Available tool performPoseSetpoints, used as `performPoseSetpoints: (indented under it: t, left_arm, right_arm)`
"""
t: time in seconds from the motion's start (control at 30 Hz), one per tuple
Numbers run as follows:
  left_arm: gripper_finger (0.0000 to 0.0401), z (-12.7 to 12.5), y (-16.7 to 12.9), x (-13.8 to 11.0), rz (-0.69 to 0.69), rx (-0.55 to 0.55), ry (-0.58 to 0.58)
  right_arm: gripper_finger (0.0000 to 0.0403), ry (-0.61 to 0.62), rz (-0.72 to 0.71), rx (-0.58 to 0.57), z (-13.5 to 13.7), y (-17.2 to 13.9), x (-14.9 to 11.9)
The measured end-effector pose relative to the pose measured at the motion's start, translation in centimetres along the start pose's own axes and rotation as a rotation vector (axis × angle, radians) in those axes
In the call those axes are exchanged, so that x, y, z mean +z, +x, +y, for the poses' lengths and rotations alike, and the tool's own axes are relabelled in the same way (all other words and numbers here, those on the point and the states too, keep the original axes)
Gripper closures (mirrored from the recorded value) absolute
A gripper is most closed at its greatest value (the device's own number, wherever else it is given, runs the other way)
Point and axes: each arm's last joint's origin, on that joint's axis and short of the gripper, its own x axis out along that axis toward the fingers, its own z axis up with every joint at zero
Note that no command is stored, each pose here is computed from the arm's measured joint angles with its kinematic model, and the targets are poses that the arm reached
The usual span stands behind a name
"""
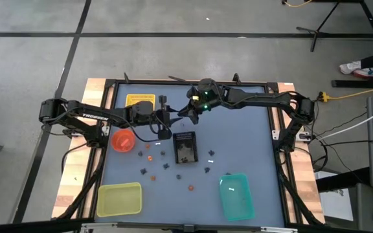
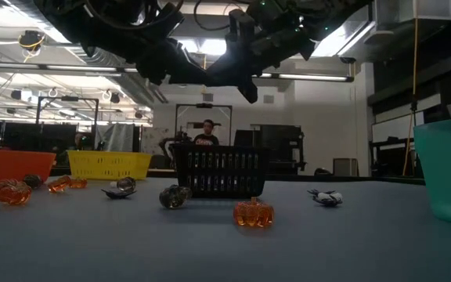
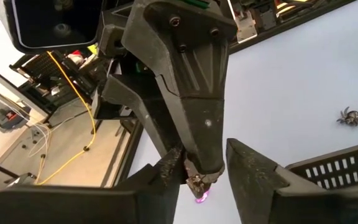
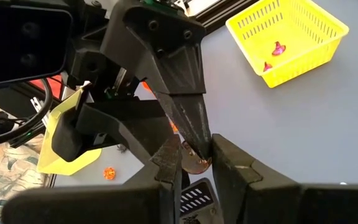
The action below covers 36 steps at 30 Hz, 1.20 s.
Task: Sort Halloween decoration
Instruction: Put the black skull toy into the bottom yellow bin
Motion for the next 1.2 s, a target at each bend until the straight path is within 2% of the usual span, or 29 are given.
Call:
performPoseSetpoints:
  t: [0.43,1.2]
  left_arm:
    - [0.0327,0.06,0.00,-0.05,0.010,0.015,-0.001]
    - [0.0277,0.03,0.01,-0.08,0.012,0.012,0.027]
  right_arm:
    - [0.0338,0.000,0.001,-0.002,0.01,0.01,-0.03]
    - [0.0338,0.100,-0.002,-0.002,0.01,0.01,0.01]
